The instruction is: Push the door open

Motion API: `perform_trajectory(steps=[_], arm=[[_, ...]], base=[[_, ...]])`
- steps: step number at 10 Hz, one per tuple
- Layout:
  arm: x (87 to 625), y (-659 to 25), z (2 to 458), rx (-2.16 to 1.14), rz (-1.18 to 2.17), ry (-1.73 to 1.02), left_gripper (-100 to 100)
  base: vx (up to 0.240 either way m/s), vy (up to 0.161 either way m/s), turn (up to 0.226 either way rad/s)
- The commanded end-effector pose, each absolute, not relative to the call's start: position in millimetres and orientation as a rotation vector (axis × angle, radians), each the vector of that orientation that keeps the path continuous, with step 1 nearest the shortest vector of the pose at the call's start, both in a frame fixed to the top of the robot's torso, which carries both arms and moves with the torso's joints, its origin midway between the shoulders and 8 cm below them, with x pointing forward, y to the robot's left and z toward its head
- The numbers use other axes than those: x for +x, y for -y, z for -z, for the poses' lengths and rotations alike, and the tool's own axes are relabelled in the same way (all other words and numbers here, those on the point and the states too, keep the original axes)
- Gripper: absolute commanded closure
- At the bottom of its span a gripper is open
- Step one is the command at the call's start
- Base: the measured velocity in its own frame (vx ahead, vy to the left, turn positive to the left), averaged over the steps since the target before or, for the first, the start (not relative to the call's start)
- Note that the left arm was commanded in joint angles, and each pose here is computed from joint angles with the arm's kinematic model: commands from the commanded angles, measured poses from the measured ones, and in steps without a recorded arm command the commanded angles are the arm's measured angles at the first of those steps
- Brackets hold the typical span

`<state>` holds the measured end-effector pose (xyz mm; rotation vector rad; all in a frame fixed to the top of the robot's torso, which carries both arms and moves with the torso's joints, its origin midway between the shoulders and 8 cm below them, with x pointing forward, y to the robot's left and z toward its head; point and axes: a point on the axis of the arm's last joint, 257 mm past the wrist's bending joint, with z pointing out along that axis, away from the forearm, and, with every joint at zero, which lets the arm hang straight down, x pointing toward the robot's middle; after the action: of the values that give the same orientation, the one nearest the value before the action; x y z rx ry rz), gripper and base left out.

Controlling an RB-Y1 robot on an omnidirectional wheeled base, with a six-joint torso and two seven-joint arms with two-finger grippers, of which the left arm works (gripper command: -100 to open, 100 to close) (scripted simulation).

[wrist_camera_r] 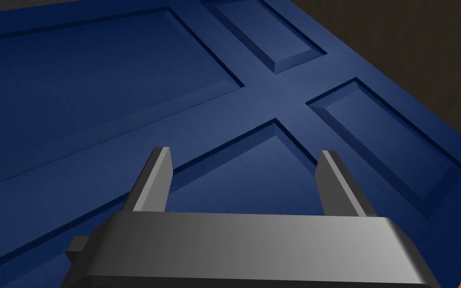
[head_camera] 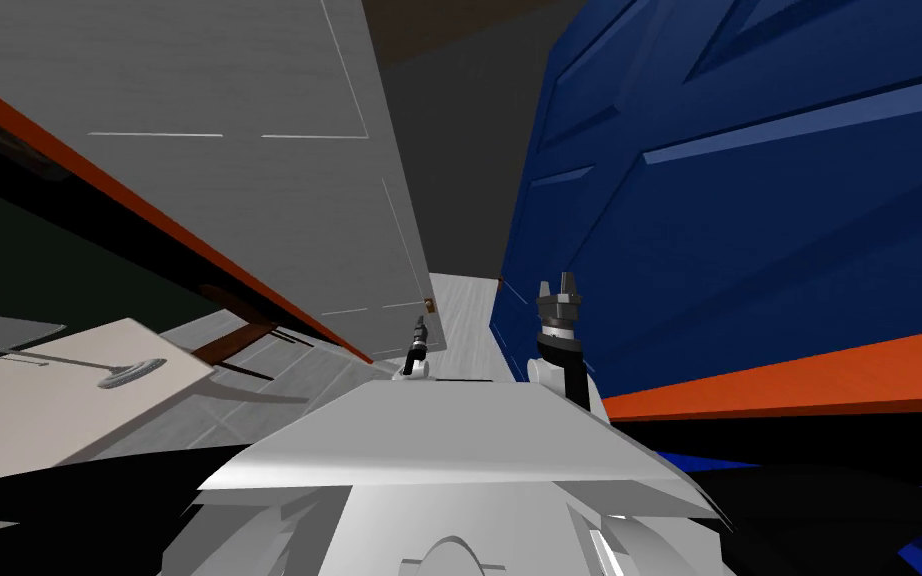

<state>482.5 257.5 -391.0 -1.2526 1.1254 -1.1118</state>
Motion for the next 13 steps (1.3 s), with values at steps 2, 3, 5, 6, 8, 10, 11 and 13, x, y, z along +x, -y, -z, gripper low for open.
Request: perform_trajectory(steps=[2, 3, 5, 6, 8, 10, 11, 13], arm=[[480.4, -267.3, 390.3, -1.242, 1.098, -1.122, -100], [479.5, -270.1, 390.1, -1.239, 1.094, -1.120, -100], [477.4, -274.2, 390.0, -1.237, 1.088, -1.115, -100], [475.8, -275.4, 390.1, -1.237, 1.087, -1.109, -100], [473.3, -274.4, 390.7, -1.242, 1.088, -1.100, -100], [472.8, -273.4, 391.2, -1.244, 1.089, -1.099, -100], [472.8, -273.4, 391.2, -1.244, 1.089, -1.099, 100], [472.8, -273.4, 391.2, -1.244, 1.089, -1.099, 100]], base=[[0.130, 0.014, -0.037], [0.185, -0.002, -0.020], [0.230, 0.022, -0.028], [0.251, 0.028, -0.036], [0.215, 0.017, -0.036], [0.145, 0.015, -0.014], [-0.018, -0.005, -0.003], [-0.026, -0.003, -0.006]])
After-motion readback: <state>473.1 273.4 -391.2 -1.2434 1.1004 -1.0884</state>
